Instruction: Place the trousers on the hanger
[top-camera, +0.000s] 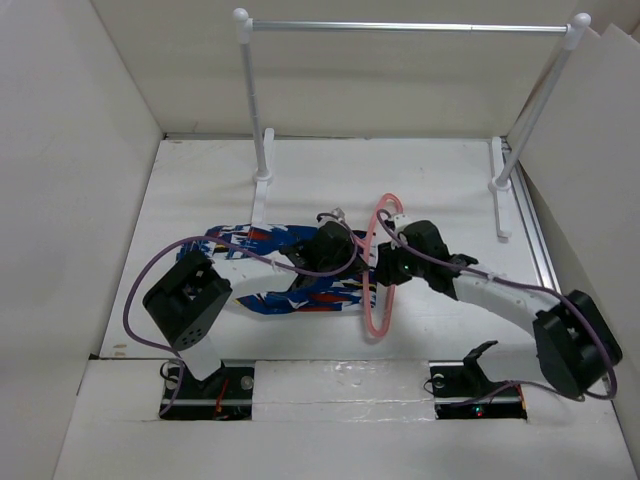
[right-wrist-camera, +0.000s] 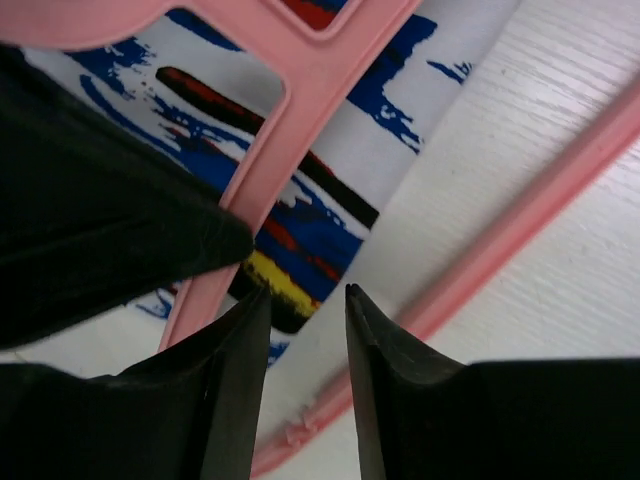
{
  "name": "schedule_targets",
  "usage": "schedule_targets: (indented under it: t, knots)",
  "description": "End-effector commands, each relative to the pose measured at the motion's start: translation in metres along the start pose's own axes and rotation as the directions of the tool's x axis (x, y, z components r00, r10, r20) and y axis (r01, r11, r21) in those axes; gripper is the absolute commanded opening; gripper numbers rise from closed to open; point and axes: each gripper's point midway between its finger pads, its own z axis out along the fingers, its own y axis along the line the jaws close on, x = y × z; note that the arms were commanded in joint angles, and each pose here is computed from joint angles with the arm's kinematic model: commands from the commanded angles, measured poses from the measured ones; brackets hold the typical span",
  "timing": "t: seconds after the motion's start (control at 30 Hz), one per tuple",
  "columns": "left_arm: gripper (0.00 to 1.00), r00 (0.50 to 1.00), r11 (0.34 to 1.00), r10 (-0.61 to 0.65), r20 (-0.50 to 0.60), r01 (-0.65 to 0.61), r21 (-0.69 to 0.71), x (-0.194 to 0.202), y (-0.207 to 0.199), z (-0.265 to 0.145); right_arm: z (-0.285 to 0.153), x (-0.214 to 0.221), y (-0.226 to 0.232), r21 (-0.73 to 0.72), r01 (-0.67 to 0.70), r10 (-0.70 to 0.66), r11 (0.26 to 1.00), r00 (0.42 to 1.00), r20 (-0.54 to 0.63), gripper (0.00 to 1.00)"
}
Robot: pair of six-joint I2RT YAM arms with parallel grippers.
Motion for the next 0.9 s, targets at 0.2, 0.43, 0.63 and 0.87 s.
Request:
schedule_targets:
  t: [0.2, 0.43, 0.63, 0.87]
  knots:
    - [0.00, 0.998, 0.999, -0.042, 0.036, 0.043, -0.025, -0.005, 0.007, 0.002, 0.055, -0.030, -0.002, 0.028, -0.074, 0.071, 0.997, 0.993, 0.098, 0.48]
    - [0.00, 0.997, 0.998, -0.031, 0.068, 0.034, -0.049, -0.010, 0.013, -0.002, 0.050, -0.002, -0.010, 0.097, -0.099, 0.094, 0.990, 0.994, 0.054, 0.55]
    - [0.00, 0.998, 0.998, -0.028, 0.057, 0.031, -0.060, -0.007, 0.016, 0.001, 0.037, -0.004, -0.007, 0.116, -0.069, 0.061, 0.991, 0.995, 0.075, 0.55]
    - [0.00, 0.998, 0.996, -0.011, 0.070, 0.017, -0.091, -0.009, 0.024, 0.002, 0.061, 0.021, 0.010, -0.033, -0.101, 0.101, 0.994, 0.995, 0.001, 0.43]
